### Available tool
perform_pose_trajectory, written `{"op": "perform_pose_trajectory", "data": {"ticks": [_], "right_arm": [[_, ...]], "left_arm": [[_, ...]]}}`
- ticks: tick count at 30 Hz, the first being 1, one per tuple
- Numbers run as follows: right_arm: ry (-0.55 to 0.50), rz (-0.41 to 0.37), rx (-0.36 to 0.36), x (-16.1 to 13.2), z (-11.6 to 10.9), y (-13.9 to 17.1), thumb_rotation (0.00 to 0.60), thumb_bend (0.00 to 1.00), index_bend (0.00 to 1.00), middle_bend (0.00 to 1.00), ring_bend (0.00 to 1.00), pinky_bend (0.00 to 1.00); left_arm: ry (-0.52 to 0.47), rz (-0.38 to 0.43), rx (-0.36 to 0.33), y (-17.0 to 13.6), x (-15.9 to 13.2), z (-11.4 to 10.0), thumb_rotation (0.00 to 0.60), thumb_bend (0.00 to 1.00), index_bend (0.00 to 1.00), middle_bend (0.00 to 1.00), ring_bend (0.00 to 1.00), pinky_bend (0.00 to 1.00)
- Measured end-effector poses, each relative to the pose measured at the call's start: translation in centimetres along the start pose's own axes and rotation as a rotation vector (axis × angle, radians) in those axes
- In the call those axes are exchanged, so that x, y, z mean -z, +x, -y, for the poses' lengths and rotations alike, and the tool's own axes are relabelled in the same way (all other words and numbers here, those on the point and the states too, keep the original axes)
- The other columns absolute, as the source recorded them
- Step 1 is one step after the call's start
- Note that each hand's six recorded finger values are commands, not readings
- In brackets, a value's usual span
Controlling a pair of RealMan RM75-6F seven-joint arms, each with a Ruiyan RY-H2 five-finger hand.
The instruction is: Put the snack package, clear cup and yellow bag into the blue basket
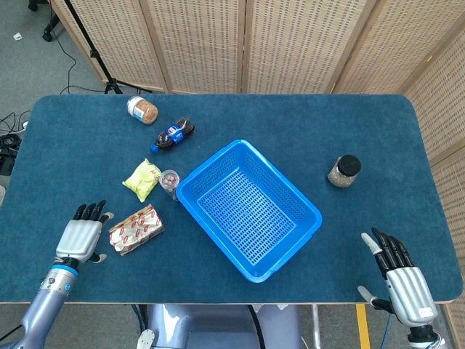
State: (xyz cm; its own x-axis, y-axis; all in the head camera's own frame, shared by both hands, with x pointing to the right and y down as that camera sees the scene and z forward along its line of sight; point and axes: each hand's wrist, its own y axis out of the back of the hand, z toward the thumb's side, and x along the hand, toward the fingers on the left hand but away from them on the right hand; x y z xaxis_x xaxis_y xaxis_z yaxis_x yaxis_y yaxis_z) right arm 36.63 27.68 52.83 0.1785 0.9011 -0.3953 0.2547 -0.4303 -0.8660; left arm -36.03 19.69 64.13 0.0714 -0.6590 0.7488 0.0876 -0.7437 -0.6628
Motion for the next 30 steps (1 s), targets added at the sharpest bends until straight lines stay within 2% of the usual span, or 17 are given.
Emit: {"op": "perform_pose_trajectory", "data": {"ticks": [8, 15, 24, 30], "right_arm": [[-0.011, -0.015, -0.017, -0.3, 0.3, 0.1, 0.6, 0.21, 0.0, 0.0, 0.0, 0.06], [-0.019, -0.02, -0.022, -0.4, 0.4, 0.1, 0.6, 0.21, 0.0, 0.0, 0.0, 0.06], [-0.027, -0.025, -0.027, -0.5, 0.4, 0.2, 0.6, 0.21, 0.0, 0.0, 0.0, 0.06], [-0.031, -0.024, -0.026, -0.4, 0.3, 0.2, 0.6, 0.21, 0.0, 0.0, 0.0, 0.06]], "left_arm": [[-0.131, -0.023, 0.015, 0.7, -2.5, 1.1, 0.6, 0.0, 0.23, 0.0, 0.05, 0.07], [-0.171, -0.053, -0.004, 1.4, -3.7, 1.1, 0.6, 0.0, 0.23, 0.0, 0.06, 0.07], [-0.215, -0.09, 0.026, 2.3, -4.6, 1.9, 0.6, 0.0, 0.23, 0.0, 0.06, 0.09], [-0.22, -0.097, 0.03, 3.2, -5.4, 2.6, 0.6, 0.0, 0.25, 0.0, 0.08, 0.14]]}}
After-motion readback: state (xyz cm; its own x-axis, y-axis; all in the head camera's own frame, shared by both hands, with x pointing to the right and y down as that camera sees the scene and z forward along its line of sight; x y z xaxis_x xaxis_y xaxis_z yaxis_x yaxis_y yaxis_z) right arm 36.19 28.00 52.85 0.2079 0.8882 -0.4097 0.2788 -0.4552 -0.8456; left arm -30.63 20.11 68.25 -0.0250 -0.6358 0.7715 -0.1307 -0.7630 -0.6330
